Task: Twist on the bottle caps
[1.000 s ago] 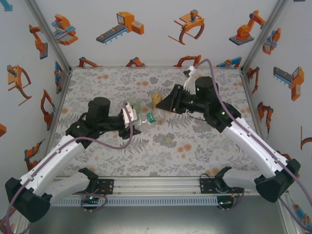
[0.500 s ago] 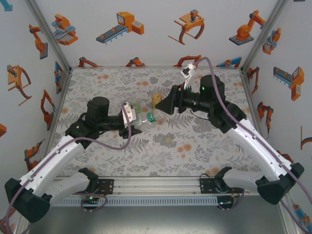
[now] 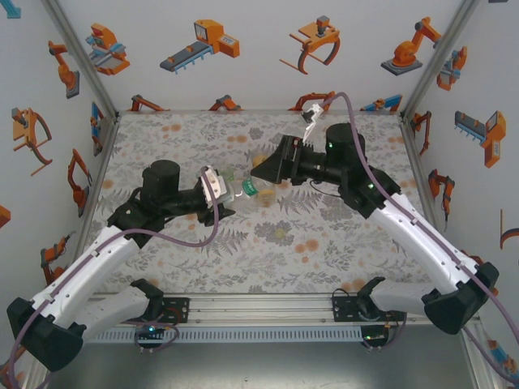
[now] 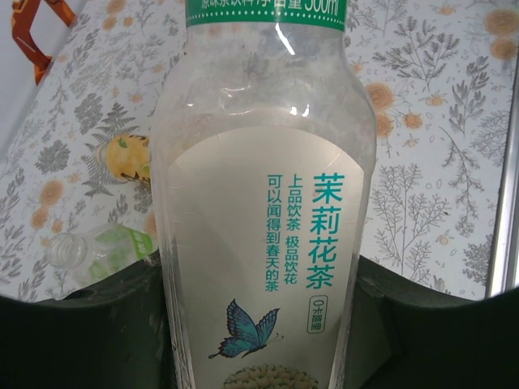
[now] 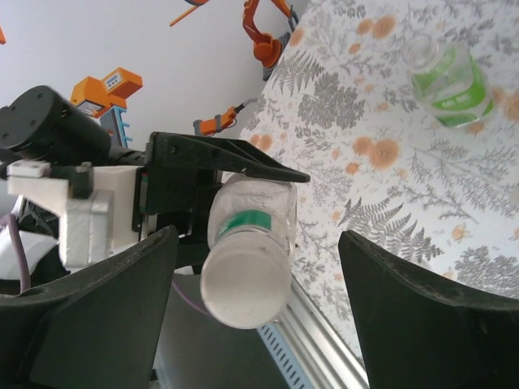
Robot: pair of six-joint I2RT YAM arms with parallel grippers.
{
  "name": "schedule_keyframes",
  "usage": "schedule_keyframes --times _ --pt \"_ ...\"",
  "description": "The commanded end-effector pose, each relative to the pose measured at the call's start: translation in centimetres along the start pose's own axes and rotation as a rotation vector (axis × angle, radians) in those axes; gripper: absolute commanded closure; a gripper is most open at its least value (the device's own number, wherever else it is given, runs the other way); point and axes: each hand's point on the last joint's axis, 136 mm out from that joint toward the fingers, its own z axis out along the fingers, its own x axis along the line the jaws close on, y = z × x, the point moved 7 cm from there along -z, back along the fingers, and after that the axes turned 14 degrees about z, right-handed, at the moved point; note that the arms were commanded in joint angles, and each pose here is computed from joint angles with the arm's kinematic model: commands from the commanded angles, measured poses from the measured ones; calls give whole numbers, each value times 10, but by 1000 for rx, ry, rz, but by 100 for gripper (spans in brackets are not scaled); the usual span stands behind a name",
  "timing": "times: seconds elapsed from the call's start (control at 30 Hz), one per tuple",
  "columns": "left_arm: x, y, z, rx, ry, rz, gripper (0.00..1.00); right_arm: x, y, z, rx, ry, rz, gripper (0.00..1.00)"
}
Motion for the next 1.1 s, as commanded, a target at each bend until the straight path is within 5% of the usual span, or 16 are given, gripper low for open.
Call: schedule_keyframes --times 0.0,0.73,1.07 --pt "5 3 -4 1 57 -4 100 -2 -3 10 48 30 86 30" --pt "13 -5 0 60 90 -41 99 -18 -9 37 150 43 153 55" --pt "10 -2 1 22 57 -40 52 -21 -9 35 147 1 132 68"
